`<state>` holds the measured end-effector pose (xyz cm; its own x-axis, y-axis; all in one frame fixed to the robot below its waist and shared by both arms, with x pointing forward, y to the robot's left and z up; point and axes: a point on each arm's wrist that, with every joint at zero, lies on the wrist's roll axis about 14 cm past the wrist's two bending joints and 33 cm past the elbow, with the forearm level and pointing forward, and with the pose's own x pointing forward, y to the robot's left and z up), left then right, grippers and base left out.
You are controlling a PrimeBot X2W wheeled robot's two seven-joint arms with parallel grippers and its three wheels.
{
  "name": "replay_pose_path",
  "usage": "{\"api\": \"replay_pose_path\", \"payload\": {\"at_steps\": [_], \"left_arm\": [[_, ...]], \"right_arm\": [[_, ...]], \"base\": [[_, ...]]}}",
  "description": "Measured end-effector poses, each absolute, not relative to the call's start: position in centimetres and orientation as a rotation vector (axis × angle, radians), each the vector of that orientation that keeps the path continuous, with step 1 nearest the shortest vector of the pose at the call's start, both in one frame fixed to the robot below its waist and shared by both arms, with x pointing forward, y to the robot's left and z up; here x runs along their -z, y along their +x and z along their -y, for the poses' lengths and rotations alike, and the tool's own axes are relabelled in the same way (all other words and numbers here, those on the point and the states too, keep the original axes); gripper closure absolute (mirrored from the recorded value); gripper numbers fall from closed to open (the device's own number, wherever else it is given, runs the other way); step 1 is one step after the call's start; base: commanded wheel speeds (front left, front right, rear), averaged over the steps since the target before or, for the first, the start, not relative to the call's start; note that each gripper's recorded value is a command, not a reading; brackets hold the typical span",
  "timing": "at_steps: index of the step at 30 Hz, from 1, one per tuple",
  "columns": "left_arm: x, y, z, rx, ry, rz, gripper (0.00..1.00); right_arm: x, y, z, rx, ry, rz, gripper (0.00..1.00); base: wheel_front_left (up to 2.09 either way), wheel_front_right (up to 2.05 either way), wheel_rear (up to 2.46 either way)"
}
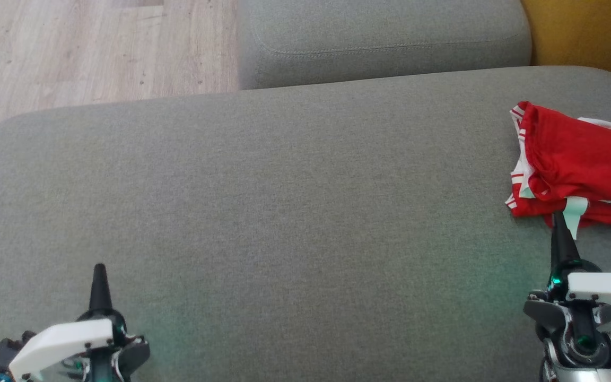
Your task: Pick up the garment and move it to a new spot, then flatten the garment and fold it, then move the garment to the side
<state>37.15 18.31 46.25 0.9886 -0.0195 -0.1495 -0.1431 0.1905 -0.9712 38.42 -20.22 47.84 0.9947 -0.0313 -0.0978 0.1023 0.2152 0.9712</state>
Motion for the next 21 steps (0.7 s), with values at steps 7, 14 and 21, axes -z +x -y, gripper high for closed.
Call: {"api": "replay_pose_path", "payload": {"at_steps": [7, 14, 21], "left_arm": [[-46.90, 37.41, -18.62, -0.079, -1.453, -0.118, 1.00], [-47.24, 37.40, -18.57, -0.062, -1.517, -0.111, 1.00], [-47.43, 37.38, -18.64, -0.057, -1.572, -0.104, 1.00]], "right_arm": [[-48.35, 38.48, 20.27, 0.079, 1.438, -0.047, 1.00], [-48.23, 38.10, 20.50, 0.081, 1.511, -0.044, 1.00], [-48.46, 37.98, 20.69, 0.076, 1.572, -0.032, 1.00]], "base": [[0.00, 0.00, 0.00], [0.00, 0.00, 0.00], [0.00, 0.00, 0.00]]}}
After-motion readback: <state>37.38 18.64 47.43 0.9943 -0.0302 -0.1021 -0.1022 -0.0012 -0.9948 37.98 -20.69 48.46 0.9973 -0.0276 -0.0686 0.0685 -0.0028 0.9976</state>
